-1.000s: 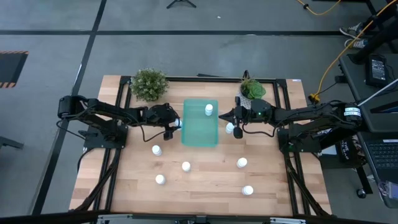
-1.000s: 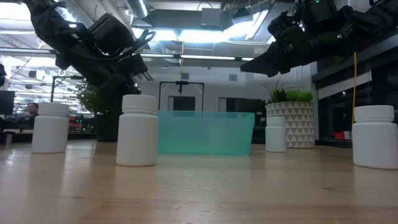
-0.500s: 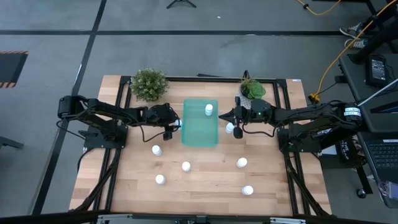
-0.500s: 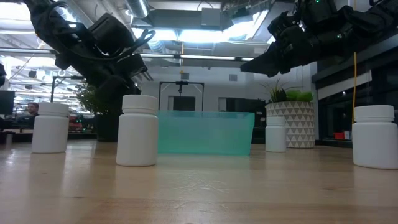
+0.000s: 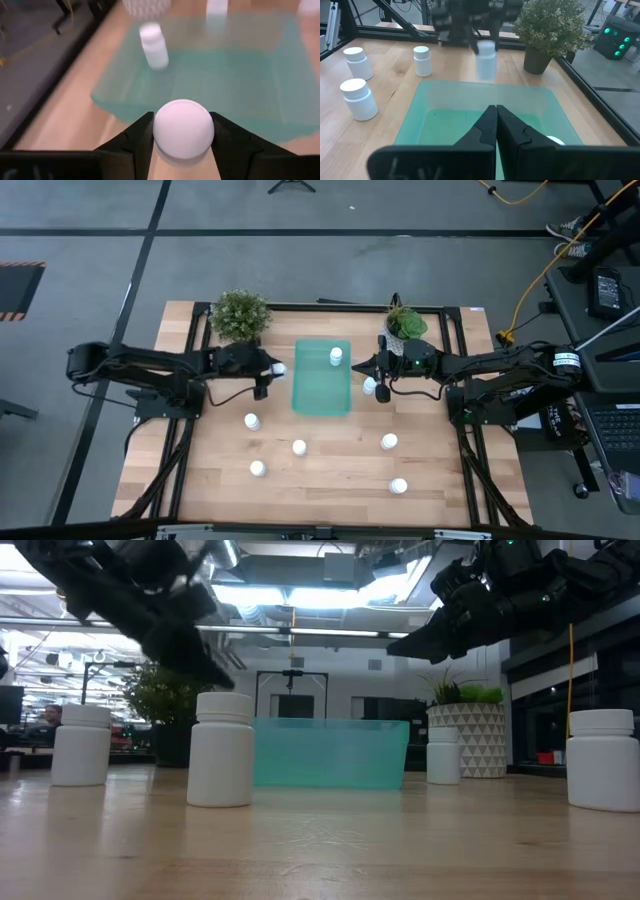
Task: Pick and place pill bottles into a basket
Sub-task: Put the white pill bottle into the green bin
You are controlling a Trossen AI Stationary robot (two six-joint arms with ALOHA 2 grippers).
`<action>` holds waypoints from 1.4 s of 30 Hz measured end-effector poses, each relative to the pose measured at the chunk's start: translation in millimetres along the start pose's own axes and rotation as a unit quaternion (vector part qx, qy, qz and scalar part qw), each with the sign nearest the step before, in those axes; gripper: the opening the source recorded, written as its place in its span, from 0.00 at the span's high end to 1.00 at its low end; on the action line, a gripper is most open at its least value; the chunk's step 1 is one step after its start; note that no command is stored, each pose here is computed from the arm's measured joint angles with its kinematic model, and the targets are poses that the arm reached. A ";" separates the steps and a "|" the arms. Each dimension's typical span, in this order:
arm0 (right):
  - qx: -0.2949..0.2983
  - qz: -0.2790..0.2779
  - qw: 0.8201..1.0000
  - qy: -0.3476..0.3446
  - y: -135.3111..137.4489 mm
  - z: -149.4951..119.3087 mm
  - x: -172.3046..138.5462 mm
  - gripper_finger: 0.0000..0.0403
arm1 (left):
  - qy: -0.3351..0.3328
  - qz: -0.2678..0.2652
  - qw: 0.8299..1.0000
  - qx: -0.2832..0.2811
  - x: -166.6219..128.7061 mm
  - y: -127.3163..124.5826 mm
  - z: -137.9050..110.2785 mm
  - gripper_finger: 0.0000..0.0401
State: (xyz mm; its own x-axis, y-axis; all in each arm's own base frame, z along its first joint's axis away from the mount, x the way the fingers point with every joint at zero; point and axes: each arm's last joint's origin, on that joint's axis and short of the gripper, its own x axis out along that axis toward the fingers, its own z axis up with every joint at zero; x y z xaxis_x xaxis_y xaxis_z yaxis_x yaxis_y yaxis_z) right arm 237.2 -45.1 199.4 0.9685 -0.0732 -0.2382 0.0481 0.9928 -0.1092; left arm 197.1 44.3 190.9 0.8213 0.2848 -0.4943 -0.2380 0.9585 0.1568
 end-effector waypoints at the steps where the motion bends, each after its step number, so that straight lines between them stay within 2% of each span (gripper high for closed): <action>1: 0.000 0.000 1.000 0.000 0.0 0.0 0.0 0.99 | -0.019 0.002 1.000 -0.002 -2.4 0.7 3.9 0.60; 4: 0.000 0.000 1.000 0.000 0.0 0.1 0.0 0.99 | -0.071 -0.002 0.997 0.001 -5.3 1.6 14.0 0.60; 8: 0.000 0.000 1.000 -0.002 -0.1 0.3 0.0 0.99 | -0.094 -0.014 0.995 0.021 -0.1 0.5 17.6 0.60; 20: -0.010 0.000 1.000 -0.002 0.0 0.5 0.0 0.99 | -0.063 -0.027 0.996 0.061 40.1 -1.5 41.6 0.60; 26: -0.010 0.000 1.000 -0.002 -0.1 0.5 0.0 0.99 | -0.030 -0.023 0.998 0.058 69.6 4.7 30.8 0.59; 29: -0.010 0.000 1.000 -0.002 -0.1 0.4 0.0 0.99 | -0.037 -0.031 0.998 0.040 79.0 15.4 26.2 0.60; 35: -0.011 -0.001 1.000 -0.002 -0.1 0.4 0.0 0.99 | -0.038 -0.046 0.998 0.001 89.0 38.0 16.0 0.60; 42: -0.011 -0.005 1.000 -0.004 -1.9 0.7 -0.2 0.99 | -0.039 -0.036 0.999 0.008 96.4 43.0 10.6 0.60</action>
State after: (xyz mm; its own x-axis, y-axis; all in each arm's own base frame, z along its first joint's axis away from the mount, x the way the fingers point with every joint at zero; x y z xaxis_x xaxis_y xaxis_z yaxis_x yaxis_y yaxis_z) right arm 237.1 -46.9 200.4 0.9701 -0.0817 -0.2287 0.0519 0.9897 -0.1331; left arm 271.6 112.8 159.0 0.8741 0.2132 -0.4365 -0.1696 0.9759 0.1371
